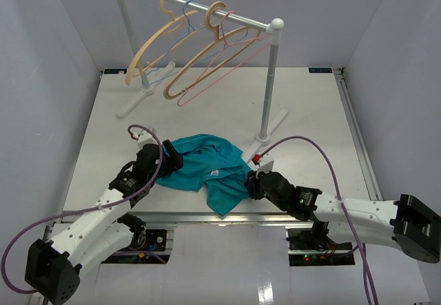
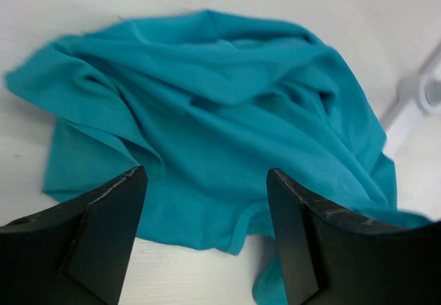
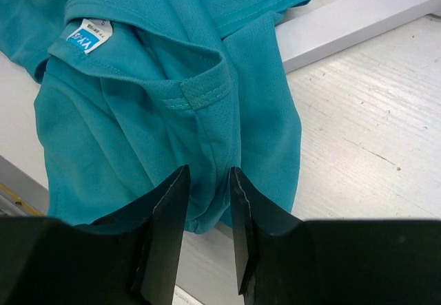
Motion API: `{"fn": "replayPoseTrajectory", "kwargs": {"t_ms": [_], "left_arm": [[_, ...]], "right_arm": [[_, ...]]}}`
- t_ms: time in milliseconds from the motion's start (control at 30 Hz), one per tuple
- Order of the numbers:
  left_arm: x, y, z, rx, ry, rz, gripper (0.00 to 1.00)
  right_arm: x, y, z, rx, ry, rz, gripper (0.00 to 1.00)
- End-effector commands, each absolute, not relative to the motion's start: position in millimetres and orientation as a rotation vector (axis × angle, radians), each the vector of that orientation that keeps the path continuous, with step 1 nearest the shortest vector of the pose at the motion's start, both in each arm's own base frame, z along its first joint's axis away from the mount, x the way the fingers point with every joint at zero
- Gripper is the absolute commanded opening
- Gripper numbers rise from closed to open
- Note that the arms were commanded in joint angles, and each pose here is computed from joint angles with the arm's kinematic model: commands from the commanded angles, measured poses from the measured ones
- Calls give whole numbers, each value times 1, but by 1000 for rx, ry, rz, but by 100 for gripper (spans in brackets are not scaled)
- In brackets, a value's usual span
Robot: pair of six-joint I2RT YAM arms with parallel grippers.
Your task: Place the t-shirt on the hanger
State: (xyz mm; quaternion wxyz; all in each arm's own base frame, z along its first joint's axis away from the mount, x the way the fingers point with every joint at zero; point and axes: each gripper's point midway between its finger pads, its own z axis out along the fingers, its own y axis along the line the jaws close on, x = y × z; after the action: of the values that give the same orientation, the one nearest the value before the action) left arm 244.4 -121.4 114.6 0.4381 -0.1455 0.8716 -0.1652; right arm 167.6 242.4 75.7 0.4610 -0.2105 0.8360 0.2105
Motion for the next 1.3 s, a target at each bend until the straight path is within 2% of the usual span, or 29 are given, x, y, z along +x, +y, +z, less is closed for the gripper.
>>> {"fn": "replayPoseTrajectory", "kwargs": {"t_ms": [0,367,1267], "left_arm": [[217,-144,85,-255,2269,-493,77],[199,-171,54,-99,2358,-388,66],[198,-199,46,134,2379,-232,65]], "right_arm": [[174,241,95,-441,2005,532,37],[176,231,115,-410,1974,517,39],[175,220,118,-397,1950,516,41]]}}
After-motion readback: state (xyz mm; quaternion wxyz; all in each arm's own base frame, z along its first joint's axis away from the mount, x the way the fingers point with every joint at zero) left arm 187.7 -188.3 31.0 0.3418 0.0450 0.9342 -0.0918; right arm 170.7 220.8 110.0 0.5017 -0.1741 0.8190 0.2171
